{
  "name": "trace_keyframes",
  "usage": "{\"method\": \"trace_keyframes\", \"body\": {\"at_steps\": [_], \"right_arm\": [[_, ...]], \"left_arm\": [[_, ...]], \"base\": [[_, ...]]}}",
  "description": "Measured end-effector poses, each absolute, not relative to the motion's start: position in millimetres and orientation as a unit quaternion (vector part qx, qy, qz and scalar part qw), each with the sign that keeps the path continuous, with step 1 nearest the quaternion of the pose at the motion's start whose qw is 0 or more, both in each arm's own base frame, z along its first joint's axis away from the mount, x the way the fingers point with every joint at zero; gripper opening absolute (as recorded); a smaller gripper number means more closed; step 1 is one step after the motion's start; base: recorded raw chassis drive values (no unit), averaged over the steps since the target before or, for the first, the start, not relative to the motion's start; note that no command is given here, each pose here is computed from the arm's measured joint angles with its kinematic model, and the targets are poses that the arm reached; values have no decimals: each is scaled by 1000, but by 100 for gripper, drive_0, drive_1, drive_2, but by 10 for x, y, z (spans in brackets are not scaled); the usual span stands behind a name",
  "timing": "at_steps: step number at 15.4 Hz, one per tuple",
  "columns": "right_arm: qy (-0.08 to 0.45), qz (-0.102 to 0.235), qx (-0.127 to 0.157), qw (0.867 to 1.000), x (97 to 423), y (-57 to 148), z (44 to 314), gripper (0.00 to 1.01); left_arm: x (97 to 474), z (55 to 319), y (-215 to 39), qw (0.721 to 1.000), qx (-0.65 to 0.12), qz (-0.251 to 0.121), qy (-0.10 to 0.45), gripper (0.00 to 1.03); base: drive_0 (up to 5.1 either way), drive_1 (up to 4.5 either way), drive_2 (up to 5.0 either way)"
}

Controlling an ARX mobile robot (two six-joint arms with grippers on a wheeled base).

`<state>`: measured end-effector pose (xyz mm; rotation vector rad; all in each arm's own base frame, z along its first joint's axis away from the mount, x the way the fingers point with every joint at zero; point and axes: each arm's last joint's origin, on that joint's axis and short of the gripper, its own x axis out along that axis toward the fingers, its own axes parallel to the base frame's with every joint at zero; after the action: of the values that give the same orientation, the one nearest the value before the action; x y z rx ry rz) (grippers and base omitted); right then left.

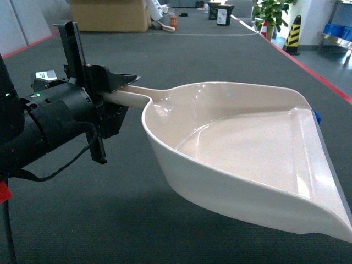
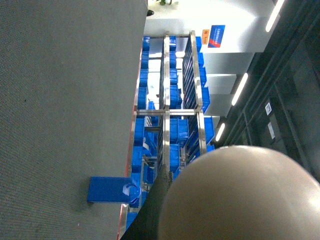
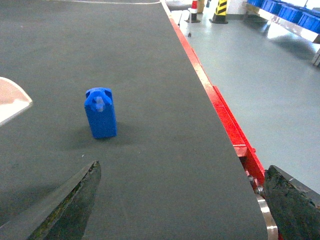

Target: Place part in tray to right shelf

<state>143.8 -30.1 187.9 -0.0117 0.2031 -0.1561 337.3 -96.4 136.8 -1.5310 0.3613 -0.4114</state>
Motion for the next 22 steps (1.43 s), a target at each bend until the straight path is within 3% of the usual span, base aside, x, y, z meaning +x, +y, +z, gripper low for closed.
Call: {"method": "trace_keyframes", "body": {"at_steps": [3,5,9,15,17,18,19,20,21,22], "right_arm": [[134,-33,-34,990,2164,-554,1873,98],[192,27,-29,981,2662,-654,1734,98],[254,125,-39,958,3466,-434,1494,98],[266,151,-44,951,3678,-320,1427,98],[279,174,-45,944,3902,-195,1349,98],[275,174,-59,944,4218,-37,1308,98],[277,142,-73,948,4413,48,1221,85],[277,127,-62,950,4399,27,1196,58],[268,116,-58,955,4343,6,1213,49],[256,102,-54,960,4230,-32,1275,47]], "left_arm": [[3373,1368,-964,688,-684,-184,161,13],[3373,1368,-964,688,-684,-184,161,13],[3373,1368,-964,688,-683,-184,161,13],[3373,1368,-964,688,-683,-183,161,13],[3373,1368,-964,688,-683,-184,161,13],[3375,1368,-959,688,-684,-182,159,13],[3374,1367,-961,688,-683,-183,161,13],[3374,1368,-961,688,-683,-183,160,13],[3374,1368,-961,688,-683,-184,161,13],[3372,1368,-966,688,-683,-185,162,13]], "base": [[0,0,0],[0,0,0],[0,0,0],[0,0,0],[0,0,0],[0,0,0],[0,0,0],[0,0,0],[0,0,0],[0,0,0]]}}
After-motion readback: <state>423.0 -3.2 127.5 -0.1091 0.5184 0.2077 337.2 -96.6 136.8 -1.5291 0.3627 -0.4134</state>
